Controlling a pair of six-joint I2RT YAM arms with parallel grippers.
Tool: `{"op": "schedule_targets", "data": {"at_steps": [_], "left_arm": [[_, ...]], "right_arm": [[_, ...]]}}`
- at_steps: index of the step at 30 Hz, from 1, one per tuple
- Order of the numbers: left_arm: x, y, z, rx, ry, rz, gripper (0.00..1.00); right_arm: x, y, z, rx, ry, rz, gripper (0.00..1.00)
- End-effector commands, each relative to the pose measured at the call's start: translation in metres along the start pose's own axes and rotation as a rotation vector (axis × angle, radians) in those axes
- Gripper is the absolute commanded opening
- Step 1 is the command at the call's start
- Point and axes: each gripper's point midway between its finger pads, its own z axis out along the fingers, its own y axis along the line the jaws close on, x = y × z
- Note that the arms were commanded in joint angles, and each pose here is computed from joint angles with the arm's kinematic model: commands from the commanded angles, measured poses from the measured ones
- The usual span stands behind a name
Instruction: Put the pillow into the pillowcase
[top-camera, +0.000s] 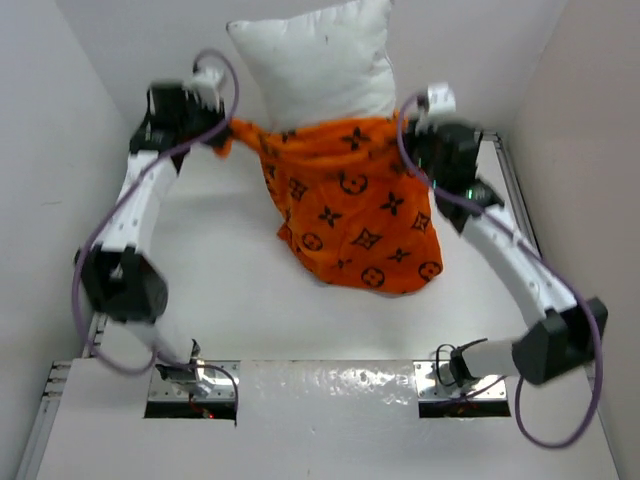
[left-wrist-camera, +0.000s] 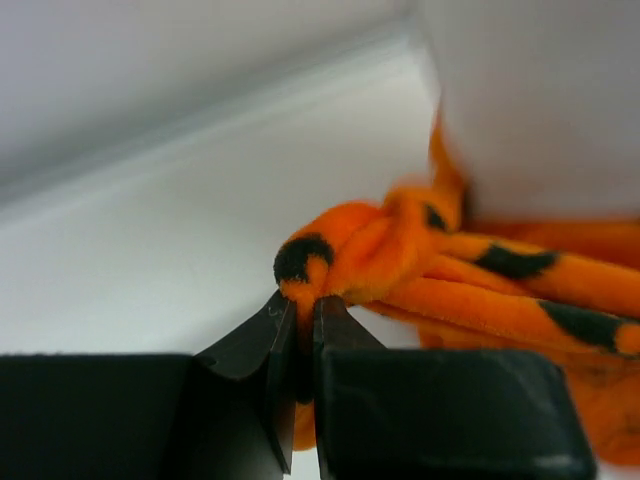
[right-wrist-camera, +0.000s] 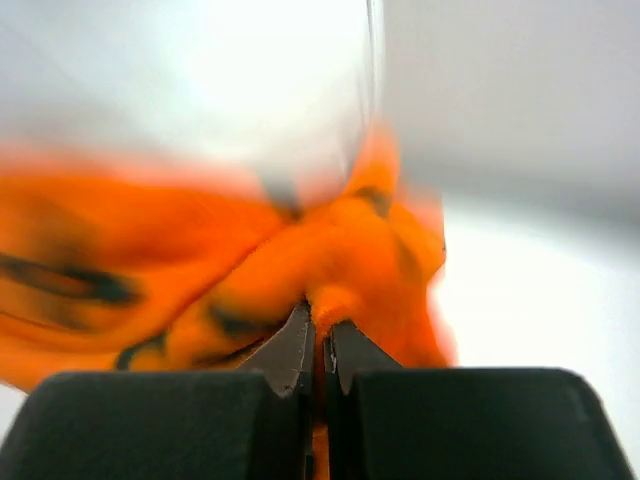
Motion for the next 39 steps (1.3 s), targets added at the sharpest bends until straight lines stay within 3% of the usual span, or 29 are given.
{"op": "schedule_targets", "data": {"at_steps": [1, 4, 6, 8, 10, 13, 14, 15, 16, 17, 19, 20, 21, 22, 23, 24, 25, 26, 27, 29, 30, 31, 32, 33, 35, 36, 37, 38, 39], "left_arm": [[-0.293, 0.035, -0.126, -0.101, -0.743, 0.150, 0.00], [-0.324, -0.021, -0.263, -0.013, -1.004, 0.269, 0.00], [-0.240, -0.018, -0.183, 0.140, -0.622, 0.019, 0.00], [-0.113, -0.014, -0.096, 0.195, -0.233, -0.215, 0.00], [-0.074, -0.007, -0.082, 0.163, -0.173, -0.291, 0.00], [-0.176, 0.031, -0.098, 0.028, -0.412, -0.084, 0.00], [-0.288, 0.010, -0.203, -0.043, -0.763, 0.136, 0.00], [-0.314, 0.007, -0.224, -0.066, -0.871, 0.194, 0.00], [-0.319, -0.005, -0.228, -0.031, -0.893, 0.263, 0.00], [-0.273, 0.001, -0.177, 0.021, -0.677, 0.173, 0.00], [-0.192, -0.043, -0.176, 0.087, -0.477, 0.111, 0.00], [-0.084, -0.026, -0.091, 0.084, -0.300, -0.031, 0.00], [-0.087, -0.030, -0.123, 0.037, -0.397, -0.013, 0.00], [-0.152, -0.030, -0.164, -0.015, -0.569, 0.123, 0.00], [-0.210, -0.032, -0.203, -0.053, -0.689, 0.204, 0.00], [-0.256, 0.006, -0.152, -0.096, -0.683, 0.204, 0.00], [-0.375, -0.010, -0.326, -0.273, -1.256, 0.402, 0.00], [-0.383, -0.051, -0.418, -0.294, -1.492, 0.512, 0.00], [-0.380, -0.041, -0.428, -0.451, -1.570, 0.565, 0.00], [-0.352, -0.035, -0.359, -0.297, -1.283, 0.477, 0.00], [-0.323, -0.025, -0.310, -0.213, -1.067, 0.390, 0.00], [-0.256, 0.000, -0.224, -0.161, -0.740, 0.230, 0.00], [-0.230, 0.006, -0.198, -0.137, -0.656, 0.124, 0.00], [-0.226, 0.010, -0.183, -0.121, -0.645, 0.103, 0.00], [-0.273, 0.031, -0.157, -0.122, -0.722, 0.086, 0.00], [-0.355, -0.010, -0.286, -0.160, -1.110, 0.261, 0.00], [-0.363, -0.004, -0.278, -0.171, -1.146, 0.303, 0.00], [-0.360, -0.044, -0.353, -0.191, -1.219, 0.434, 0.00], [-0.307, -0.013, -0.247, -0.138, -0.957, 0.362, 0.00]], "right_arm": [[-0.354, 0.008, -0.117, -0.007, -0.820, -0.126, 0.00], [-0.394, 0.012, -0.182, -0.045, -0.972, -0.067, 0.00], [-0.368, 0.005, -0.227, -0.049, -1.018, 0.000, 0.00], [-0.240, -0.001, -0.135, -0.037, -0.712, 0.103, 0.00], [-0.157, -0.007, -0.101, -0.007, -0.518, 0.174, 0.00], [-0.261, -0.001, -0.122, -0.010, -0.664, 0.018, 0.00], [-0.287, 0.007, -0.124, -0.039, -0.629, -0.038, 0.00], [-0.391, 0.014, -0.217, -0.075, -0.883, -0.060, 0.00], [-0.385, 0.022, -0.171, -0.105, -0.786, -0.061, 0.00], [-0.382, 0.022, -0.176, -0.111, -0.741, -0.046, 0.00], [-0.224, 0.020, -0.083, -0.095, -0.220, 0.010, 0.00], [-0.250, 0.020, -0.131, -0.119, -0.505, 0.043, 0.00], [-0.131, 0.014, -0.078, -0.094, -0.359, 0.073, 0.00], [-0.177, 0.008, -0.106, -0.081, -0.544, 0.110, 0.00], [-0.303, 0.008, -0.163, -0.070, -0.735, 0.057, 0.00], [-0.374, 0.014, -0.199, -0.075, -0.840, -0.028, 0.00], [-0.423, 0.031, -0.166, -0.111, -0.946, -0.120, 0.00], [-0.468, 0.019, -0.244, -0.072, -1.188, -0.071, 0.00], [-0.470, 0.021, -0.262, -0.087, -1.222, -0.073, 0.00], [-0.386, 0.002, -0.226, -0.007, -0.931, -0.047, 0.00], [-0.335, -0.007, -0.202, 0.020, -0.883, 0.013, 0.00], [-0.324, -0.015, -0.219, 0.026, -1.061, 0.104, 0.00], [-0.262, -0.026, -0.169, 0.072, -0.906, 0.175, 0.00], [-0.249, -0.026, -0.144, 0.090, -0.794, 0.152, 0.00], [-0.359, -0.015, -0.205, 0.038, -0.988, 0.112, 0.00], [-0.388, -0.001, -0.173, -0.007, -0.978, 0.036, 0.00], [-0.411, 0.007, -0.179, -0.037, -0.972, 0.015, 0.00], [-0.463, 0.012, -0.266, -0.087, -1.166, 0.028, 0.00], [-0.455, 0.017, -0.242, -0.107, -1.087, 0.017, 0.00]]}}
